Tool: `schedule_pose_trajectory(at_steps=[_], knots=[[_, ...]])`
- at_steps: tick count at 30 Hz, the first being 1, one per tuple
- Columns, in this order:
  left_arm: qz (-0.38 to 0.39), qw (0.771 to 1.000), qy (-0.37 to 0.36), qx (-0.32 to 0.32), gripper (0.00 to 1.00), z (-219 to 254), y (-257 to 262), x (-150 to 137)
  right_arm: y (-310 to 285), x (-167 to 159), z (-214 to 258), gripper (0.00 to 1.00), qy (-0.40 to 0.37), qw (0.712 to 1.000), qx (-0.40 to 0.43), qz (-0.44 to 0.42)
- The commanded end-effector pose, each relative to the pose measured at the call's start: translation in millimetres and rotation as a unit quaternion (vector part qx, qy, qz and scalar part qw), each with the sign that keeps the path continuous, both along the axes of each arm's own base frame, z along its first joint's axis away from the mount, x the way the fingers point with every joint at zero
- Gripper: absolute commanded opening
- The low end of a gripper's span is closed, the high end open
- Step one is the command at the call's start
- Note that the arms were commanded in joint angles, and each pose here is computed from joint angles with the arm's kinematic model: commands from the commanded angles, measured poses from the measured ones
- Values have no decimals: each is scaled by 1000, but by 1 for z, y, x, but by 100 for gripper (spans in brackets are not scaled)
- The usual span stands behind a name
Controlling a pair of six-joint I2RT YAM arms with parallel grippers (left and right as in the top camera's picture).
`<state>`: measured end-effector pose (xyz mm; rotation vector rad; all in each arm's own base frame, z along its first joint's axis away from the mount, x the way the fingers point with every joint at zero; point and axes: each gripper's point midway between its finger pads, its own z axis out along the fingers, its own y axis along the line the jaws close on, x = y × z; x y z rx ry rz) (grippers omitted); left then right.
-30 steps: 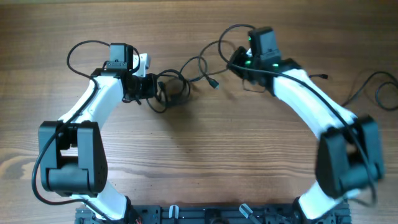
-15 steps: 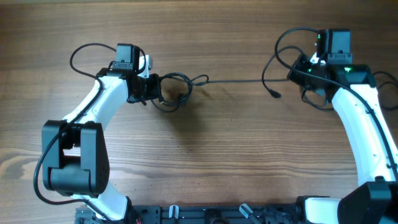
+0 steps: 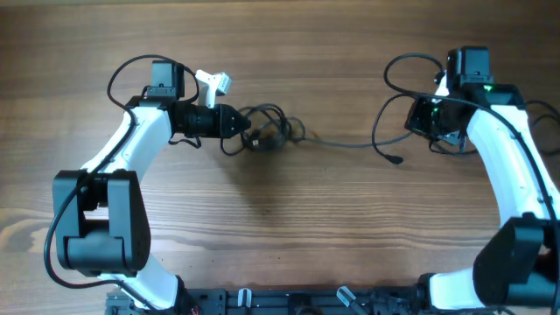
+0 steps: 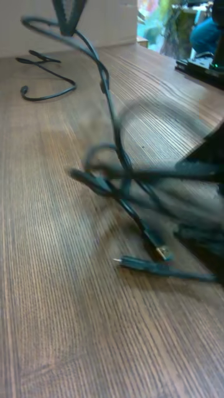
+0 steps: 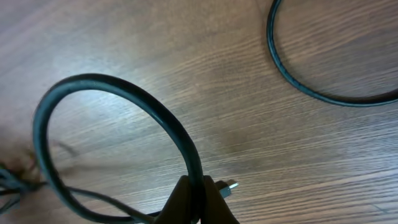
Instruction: Untangle cables
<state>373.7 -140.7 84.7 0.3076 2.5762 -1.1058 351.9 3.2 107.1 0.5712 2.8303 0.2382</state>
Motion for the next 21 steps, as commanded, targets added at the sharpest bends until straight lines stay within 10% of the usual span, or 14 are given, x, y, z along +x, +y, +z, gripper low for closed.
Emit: schedule_pose_trajectory(at_steps=[1,9,13,21], knots=[[-7,1000,-4,-9,47,1,0,-2,1,-3,-15,4,23,1000,9,7],[-2,1000,-9,2,97,-1,2,1,3,-2,-16,10,19,999,7,37],[7,1000,-9,23,100,-6,8,4,3,5,-15,76,6,999,6,35],[109,994,3,1,100,20,43,22,78,1,-4,78,-10,985,107,134]])
